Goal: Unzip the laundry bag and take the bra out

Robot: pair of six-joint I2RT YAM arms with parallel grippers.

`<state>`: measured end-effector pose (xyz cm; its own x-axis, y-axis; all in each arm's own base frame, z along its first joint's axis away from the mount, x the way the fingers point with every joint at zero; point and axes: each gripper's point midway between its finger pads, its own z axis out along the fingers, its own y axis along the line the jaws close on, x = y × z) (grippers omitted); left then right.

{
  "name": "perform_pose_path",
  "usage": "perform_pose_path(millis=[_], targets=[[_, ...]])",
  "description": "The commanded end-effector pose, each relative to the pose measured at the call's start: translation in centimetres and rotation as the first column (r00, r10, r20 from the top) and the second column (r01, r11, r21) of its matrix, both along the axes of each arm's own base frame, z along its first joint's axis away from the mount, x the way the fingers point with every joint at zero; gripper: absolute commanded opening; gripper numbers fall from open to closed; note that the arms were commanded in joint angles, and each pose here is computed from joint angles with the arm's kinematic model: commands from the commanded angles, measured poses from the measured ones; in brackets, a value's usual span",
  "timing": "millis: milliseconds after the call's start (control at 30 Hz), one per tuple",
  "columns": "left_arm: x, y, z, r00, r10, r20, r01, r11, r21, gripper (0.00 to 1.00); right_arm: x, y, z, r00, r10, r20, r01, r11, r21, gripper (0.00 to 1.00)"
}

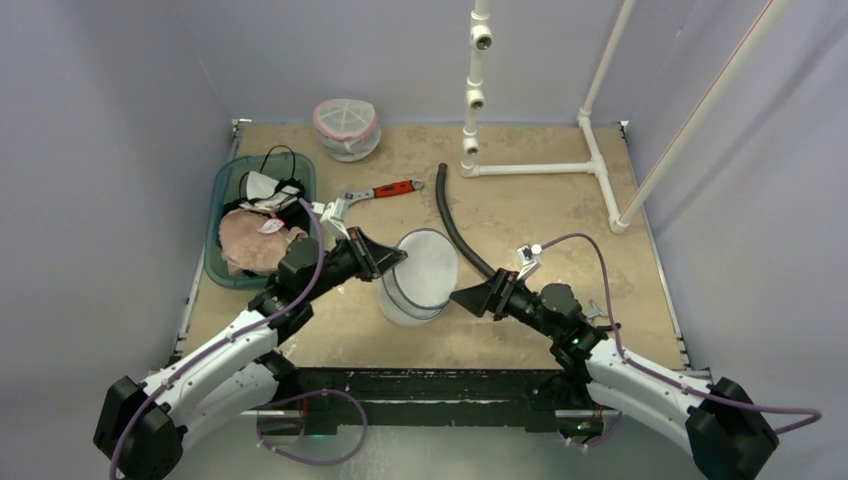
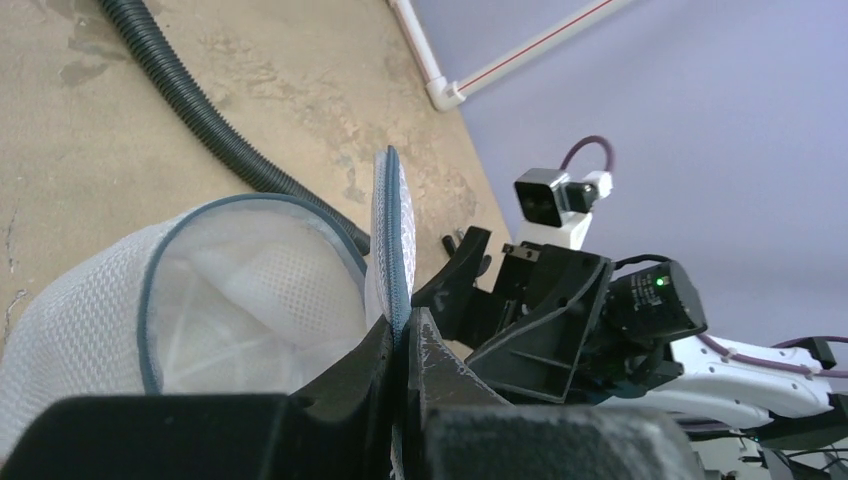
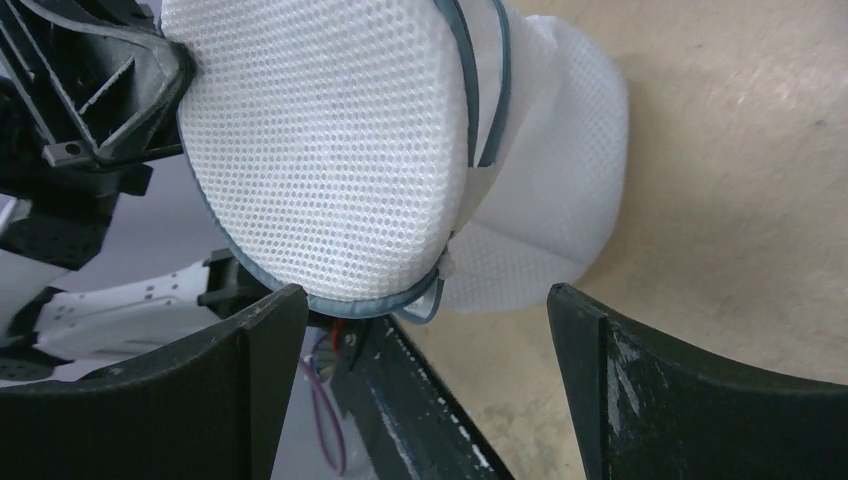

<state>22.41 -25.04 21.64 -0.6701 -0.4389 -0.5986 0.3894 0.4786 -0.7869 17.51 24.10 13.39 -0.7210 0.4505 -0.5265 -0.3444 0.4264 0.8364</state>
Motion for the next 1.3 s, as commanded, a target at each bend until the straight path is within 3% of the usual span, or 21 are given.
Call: perform_pose_path(millis=[0,467,1267], targets=[[0.0,0.4,3.5,0.994,0.037,0.104,-0.024,0.992,-0.123,0.00,-1.0,1.2,4.2,0.996,0.079,0.040,-0.085,0.980,0.181,0.91],[-0.8,1.0,2.2,0.995,0.043,0.089,-0.032,0.991,-0.128,0.00,1.3,2.2,2.9,0.997,0.036,-0.069,-0.019,0.974,0.226,0.76],[-1.1,1.4,0.6,0.996,0.051,0.070,-0.043,0.992,-0.121,0.00,1.2,4.2,3.3,0.988,0.138,-0.068,-0.114,0.953,0.282,0.29]])
